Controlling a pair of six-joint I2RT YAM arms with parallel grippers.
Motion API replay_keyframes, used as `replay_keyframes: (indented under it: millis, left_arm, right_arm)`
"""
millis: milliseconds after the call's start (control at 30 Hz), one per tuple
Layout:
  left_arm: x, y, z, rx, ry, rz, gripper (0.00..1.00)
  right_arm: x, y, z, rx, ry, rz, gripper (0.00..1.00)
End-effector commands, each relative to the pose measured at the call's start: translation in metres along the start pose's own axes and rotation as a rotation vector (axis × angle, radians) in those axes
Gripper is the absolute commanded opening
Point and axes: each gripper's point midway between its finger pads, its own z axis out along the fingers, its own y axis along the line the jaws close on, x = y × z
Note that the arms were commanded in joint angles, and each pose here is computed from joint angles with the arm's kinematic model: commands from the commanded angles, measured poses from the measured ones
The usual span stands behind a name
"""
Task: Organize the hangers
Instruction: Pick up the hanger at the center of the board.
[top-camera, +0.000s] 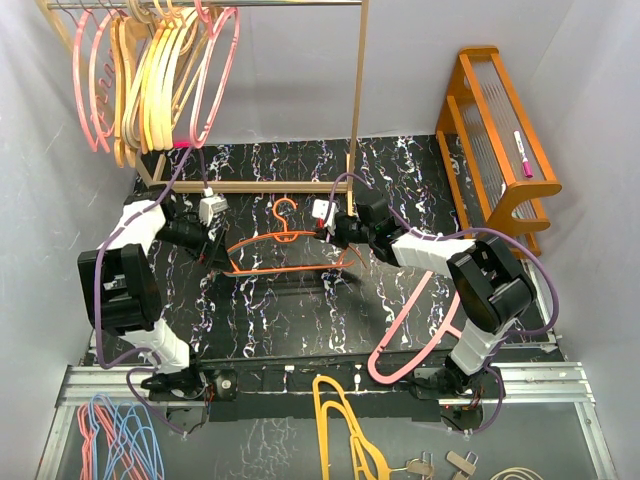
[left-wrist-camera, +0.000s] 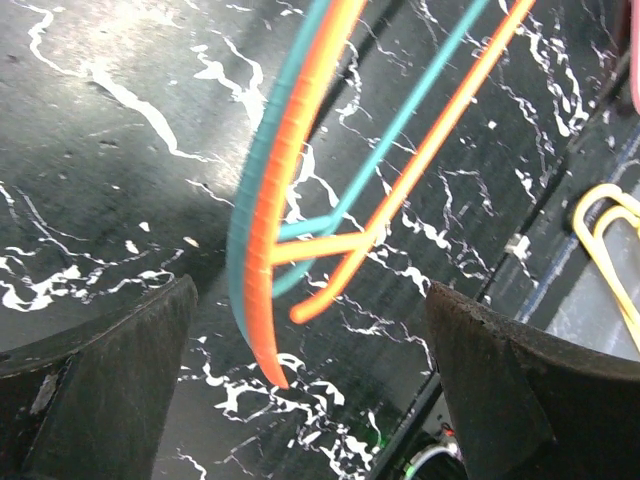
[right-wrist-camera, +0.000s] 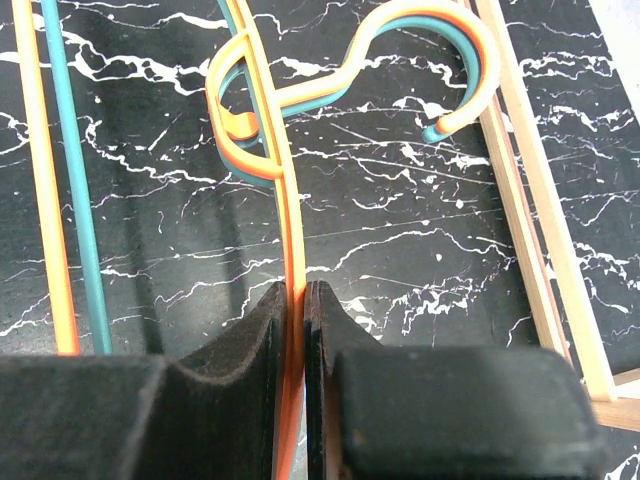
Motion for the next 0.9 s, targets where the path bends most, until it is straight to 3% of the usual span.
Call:
replay_keyframes:
  millis: [0,133,267,433,733,867]
  left_arm:
    - [-0.026,0.017,0.001,-0.094,-0.122,0.057,0.97]
    - [-0.030,0.023,0.002,-0.093,-0.115,0.050,0.96]
    - [-0.028,0.021,0.002,-0.067,-0.096,0.044,0.88]
    - [-0.028,0.007,0.002,-0.010,-0.104,0.040,0.60]
    - [-0.021,-0.011,0.005,0.115,-0.076,0.003,0.57]
    - [-0.028,-0.015,0.004,0.158,-0.093,-0.004,0.37]
  right_arm:
    - [-0.040,-0.019,-0.007,0.055,-0.116,-0.062,0.08]
    - [-0.041,-0.019,-0.007,0.052,-0.116,-0.060,0.08]
    - [-0.039,-0.019,-0.006,0.052,-0.110,-0.058,0.08]
    - [-0.035,-0.019,-0.002,0.040,-0.103,-0.048,0.08]
    - [-0.036,-0.019,0.001,0.031,-0.108,-0.039,0.08]
    - [-0.035,-0.018,0.002,0.025,-0.109,-0.036,0.08]
